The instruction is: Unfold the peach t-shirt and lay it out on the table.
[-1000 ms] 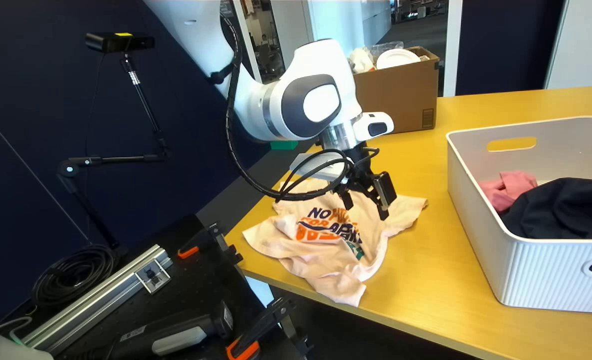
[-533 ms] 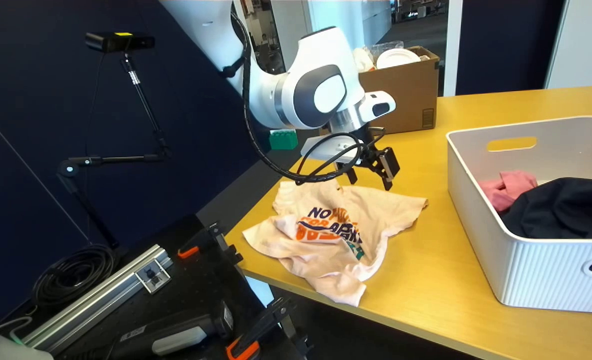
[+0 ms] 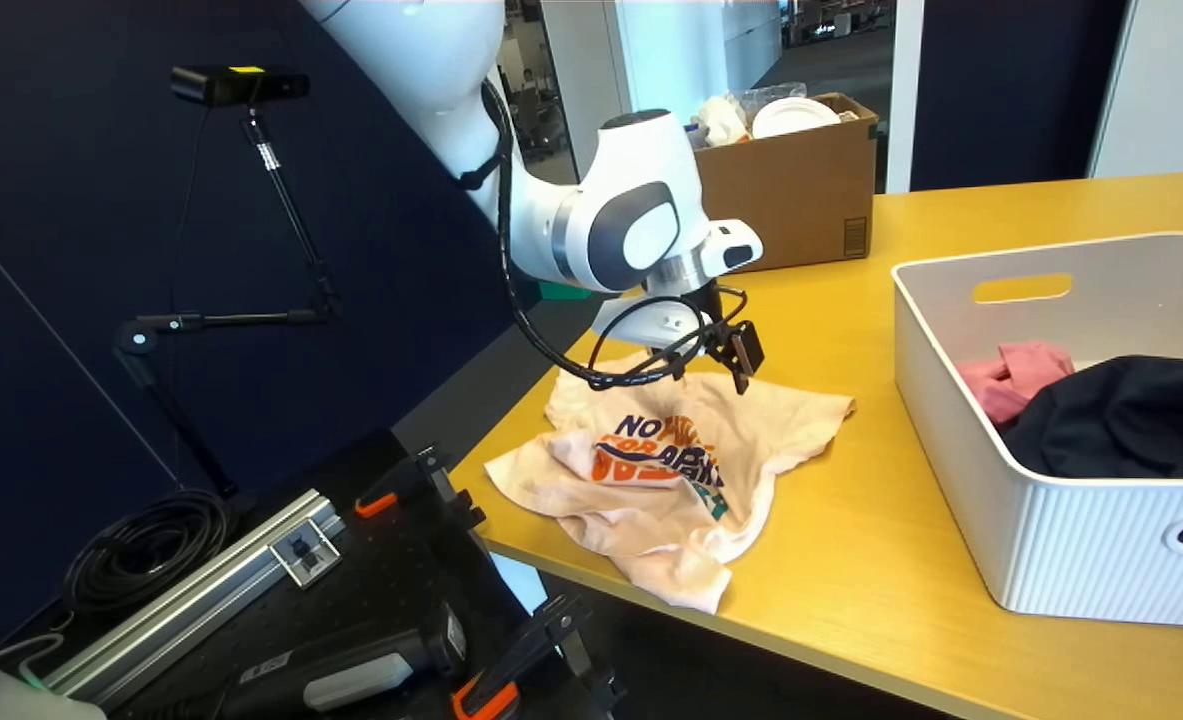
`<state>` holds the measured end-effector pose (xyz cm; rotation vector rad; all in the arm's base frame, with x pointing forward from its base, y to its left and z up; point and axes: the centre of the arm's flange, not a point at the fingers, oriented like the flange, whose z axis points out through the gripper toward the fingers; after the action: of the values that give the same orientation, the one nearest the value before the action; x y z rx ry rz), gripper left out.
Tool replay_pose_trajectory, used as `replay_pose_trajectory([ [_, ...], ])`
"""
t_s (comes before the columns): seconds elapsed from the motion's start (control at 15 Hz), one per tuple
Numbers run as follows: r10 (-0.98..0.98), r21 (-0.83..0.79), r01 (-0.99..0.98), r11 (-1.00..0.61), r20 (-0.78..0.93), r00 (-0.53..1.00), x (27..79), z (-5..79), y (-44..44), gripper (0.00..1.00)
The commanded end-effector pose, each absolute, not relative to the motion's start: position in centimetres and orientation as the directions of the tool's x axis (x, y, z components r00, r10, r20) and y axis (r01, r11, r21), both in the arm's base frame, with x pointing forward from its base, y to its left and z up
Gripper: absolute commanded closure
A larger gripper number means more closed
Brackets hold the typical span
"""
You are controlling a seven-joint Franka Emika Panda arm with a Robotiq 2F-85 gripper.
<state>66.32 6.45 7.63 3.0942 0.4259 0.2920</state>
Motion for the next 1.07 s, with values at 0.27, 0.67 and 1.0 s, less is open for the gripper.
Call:
replay_pose_trajectory([
  [0.27, 0.271, 0.002, 0.276, -0.961, 0.193, 0.943, 69.9, 4.1, 2.3, 0.00],
  [0.67, 0.290, -0.025, 0.300, -0.954, 0.189, 0.938, 72.2, 2.5, 3.2, 0.00],
  [1.0, 0.285, -0.045, 0.296, -0.954, 0.163, 0.945, 71.4, 1.1, 4.1, 0.00],
])
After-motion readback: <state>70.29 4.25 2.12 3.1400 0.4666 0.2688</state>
